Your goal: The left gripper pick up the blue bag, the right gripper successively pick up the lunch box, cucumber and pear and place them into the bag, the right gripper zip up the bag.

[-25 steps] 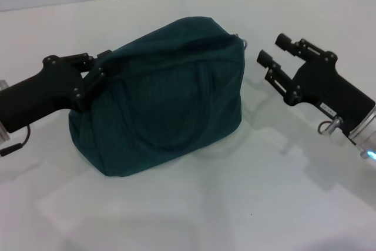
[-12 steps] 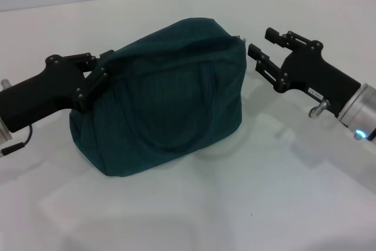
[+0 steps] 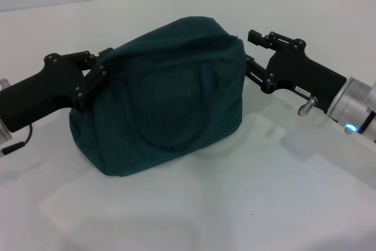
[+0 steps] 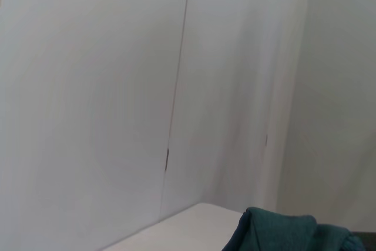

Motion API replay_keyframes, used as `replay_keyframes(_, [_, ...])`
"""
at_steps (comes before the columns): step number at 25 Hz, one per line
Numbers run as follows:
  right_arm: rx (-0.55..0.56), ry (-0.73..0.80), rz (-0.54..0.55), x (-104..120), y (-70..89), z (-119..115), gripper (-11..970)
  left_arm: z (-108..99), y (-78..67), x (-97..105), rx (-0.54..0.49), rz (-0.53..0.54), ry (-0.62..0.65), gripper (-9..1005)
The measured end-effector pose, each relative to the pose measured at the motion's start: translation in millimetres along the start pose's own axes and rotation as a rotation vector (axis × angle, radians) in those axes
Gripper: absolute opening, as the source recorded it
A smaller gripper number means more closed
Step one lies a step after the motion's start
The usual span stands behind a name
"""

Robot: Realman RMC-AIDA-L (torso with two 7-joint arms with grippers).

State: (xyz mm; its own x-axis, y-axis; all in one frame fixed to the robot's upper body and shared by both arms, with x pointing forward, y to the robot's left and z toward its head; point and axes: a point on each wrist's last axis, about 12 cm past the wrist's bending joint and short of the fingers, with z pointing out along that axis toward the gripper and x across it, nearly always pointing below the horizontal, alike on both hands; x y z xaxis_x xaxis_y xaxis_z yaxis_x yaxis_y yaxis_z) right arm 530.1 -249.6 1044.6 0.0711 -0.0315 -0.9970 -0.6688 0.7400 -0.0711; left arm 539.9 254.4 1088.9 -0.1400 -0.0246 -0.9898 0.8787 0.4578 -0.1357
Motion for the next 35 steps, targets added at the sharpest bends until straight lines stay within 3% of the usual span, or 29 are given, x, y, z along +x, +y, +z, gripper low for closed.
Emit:
replay_keyframes(19, [-0.102,0.007,-0.047,-4.9,13.7,25.8,441,1.8,1.4,-0.8,-0.011,0.007,-0.016,124])
replay_keyframes(35, [-0.098,-0.027,0.001,-3.3,21.3,15.9,164,0.5,1.2,2.6,-0.023,0.016,-0.022,127])
